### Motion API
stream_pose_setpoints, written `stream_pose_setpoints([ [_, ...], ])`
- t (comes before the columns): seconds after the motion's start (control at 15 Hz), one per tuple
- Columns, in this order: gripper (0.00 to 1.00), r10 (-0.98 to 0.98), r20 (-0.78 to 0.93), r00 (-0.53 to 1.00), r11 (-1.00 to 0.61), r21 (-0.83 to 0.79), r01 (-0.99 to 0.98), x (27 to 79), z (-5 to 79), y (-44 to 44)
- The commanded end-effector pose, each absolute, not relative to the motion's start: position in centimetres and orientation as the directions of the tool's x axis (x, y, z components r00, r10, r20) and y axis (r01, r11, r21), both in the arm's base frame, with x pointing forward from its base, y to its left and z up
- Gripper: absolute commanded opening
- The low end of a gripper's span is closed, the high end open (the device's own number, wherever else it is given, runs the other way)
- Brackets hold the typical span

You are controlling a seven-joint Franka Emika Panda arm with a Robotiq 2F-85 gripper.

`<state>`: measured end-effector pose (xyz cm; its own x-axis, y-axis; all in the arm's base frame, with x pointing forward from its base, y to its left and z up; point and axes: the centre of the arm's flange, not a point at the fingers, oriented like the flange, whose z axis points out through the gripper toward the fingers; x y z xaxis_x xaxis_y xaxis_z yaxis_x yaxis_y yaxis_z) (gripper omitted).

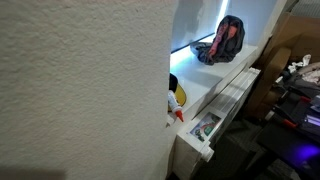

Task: Place the t-shirt on the left side of the windowsill

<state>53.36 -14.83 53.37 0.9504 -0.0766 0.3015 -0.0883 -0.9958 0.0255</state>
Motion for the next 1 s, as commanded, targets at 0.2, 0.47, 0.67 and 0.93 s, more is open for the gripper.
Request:
stream_pose_setpoints([
  [0.2, 1.0, -0.166, 0.021, 0.986, -0.983, -0.087, -0.163, 56.1, 42.5, -21.1],
  [0.47, 1.0, -0.205, -0.041, 0.978, -0.976, -0.065, -0.207, 54.7, 38.2, -21.8],
  [0.67, 1.0, -0.214, -0.06, 0.975, -0.975, -0.053, -0.217, 55.0, 36.6, -22.5],
  [0.93, 1.0, -0.246, 0.104, 0.964, -0.969, -0.009, -0.247, 50.8, 38.4, -20.6],
])
